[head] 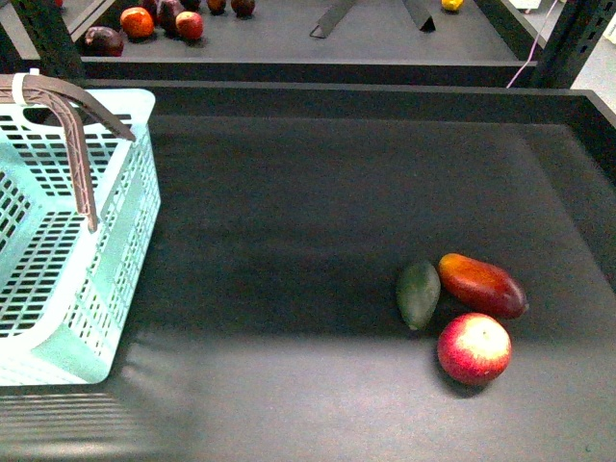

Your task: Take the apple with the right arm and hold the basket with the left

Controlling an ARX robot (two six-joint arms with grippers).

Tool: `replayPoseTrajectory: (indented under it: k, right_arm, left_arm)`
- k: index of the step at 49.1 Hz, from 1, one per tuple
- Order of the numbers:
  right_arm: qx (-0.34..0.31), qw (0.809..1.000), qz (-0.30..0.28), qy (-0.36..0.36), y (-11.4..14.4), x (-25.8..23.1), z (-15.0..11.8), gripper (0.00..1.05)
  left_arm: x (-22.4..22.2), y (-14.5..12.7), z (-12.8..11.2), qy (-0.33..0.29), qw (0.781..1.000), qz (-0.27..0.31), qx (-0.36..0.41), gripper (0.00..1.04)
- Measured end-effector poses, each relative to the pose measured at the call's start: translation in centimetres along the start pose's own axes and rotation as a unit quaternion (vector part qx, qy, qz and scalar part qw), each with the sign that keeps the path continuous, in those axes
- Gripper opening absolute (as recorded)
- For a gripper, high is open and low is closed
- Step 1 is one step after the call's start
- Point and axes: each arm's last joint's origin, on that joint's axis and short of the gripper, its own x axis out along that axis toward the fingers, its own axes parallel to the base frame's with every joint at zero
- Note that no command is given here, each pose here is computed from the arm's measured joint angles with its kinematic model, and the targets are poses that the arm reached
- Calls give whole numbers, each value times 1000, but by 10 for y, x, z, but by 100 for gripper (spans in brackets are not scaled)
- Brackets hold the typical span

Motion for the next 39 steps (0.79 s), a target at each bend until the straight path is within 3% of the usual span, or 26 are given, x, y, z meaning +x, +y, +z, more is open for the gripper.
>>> replayPoseTrajectory:
  k: [33, 34, 36, 39]
  right_arm:
    - [0, 1000, 0, 0, 0, 0, 0, 96]
    - [0, 1000, 0, 0, 0, 0, 0, 96]
    - [0, 1000, 0, 0, 0, 0, 0, 96]
    - [0, 1000, 0, 0, 0, 0, 0, 96]
  left_arm:
    - [0, 0, 0, 0, 1000, 0, 0, 98]
    - [0, 0, -1, 19, 1000, -8, -14, 98]
    - [3, -1, 1, 112, 991, -34, -71, 98]
    - [20, -2, 10, 162, 973, -41, -156, 98]
